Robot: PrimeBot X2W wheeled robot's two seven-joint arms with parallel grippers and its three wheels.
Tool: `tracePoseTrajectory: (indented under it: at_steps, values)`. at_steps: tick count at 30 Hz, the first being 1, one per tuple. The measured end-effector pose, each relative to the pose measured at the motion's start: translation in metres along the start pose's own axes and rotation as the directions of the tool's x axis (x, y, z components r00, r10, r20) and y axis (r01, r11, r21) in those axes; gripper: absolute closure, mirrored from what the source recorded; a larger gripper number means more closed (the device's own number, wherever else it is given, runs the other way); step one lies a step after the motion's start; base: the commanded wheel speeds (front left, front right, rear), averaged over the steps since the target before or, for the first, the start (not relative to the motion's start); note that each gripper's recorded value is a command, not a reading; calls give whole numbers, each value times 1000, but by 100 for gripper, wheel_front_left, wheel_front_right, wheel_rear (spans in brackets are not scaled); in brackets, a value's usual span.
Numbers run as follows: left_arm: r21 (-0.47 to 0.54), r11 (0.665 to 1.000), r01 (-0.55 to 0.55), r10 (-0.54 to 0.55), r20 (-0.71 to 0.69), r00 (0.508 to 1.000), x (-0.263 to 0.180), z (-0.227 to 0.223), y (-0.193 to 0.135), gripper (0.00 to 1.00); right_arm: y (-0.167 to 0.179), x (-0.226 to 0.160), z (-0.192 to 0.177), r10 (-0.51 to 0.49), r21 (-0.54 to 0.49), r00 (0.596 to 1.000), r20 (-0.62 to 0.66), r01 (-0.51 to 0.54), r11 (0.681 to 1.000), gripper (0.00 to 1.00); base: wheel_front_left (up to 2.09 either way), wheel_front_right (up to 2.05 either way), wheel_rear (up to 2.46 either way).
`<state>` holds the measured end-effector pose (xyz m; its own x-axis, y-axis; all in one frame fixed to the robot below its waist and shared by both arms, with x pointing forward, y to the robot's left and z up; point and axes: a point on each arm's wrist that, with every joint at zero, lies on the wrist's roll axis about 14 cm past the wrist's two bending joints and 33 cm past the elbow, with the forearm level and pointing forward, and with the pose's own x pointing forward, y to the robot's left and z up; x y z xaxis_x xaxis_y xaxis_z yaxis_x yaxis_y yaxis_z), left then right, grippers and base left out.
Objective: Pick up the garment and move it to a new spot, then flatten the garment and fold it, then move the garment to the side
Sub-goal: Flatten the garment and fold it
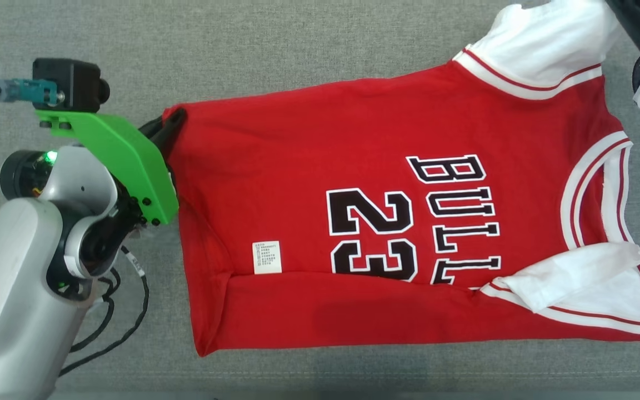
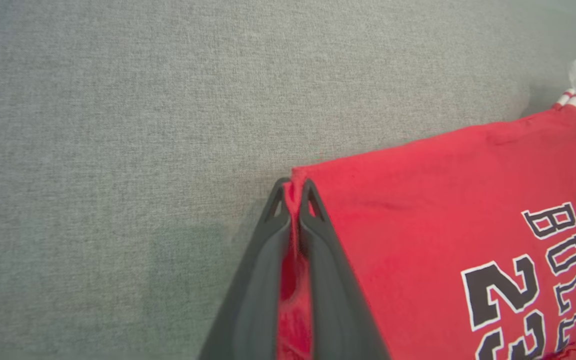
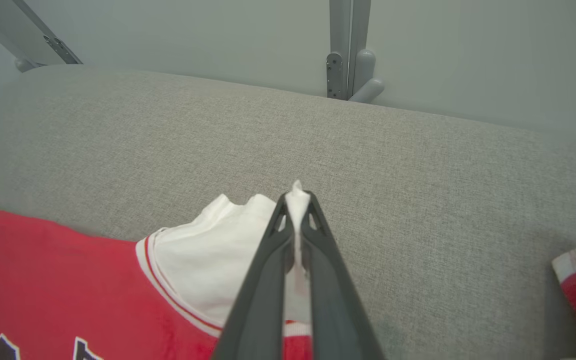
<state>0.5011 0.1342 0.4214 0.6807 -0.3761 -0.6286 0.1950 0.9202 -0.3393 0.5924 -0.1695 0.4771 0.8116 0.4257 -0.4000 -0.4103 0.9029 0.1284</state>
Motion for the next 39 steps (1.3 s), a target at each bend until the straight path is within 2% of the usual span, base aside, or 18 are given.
tracePoseTrajectory:
  at_steps: [12,20,26,34,39]
  values:
    - [-3,999,31,-31,17,999,-33,-21,-21,100,13,-64,-11,-9,57,997,75,4,998,100,0,0,0]
    - [-31,999,34,-33,12,999,-37,-46,-27,100,25,-95,-61,-39,195,998,44,29,980,100,0,0,0]
    - [-48,998,31,-31,16,999,-39,-59,-26,100,34,-107,-89,-59,269,998,16,53,962,100,0,0,0]
    - [-8,999,51,-51,25,998,-45,-65,-28,100,47,-110,-101,-57,298,998,4,53,953,100,0,0,0]
    - [30,999,18,-17,-41,999,-47,-81,-19,100,49,-111,-108,-53,281,998,-25,58,958,100,0,0,0]
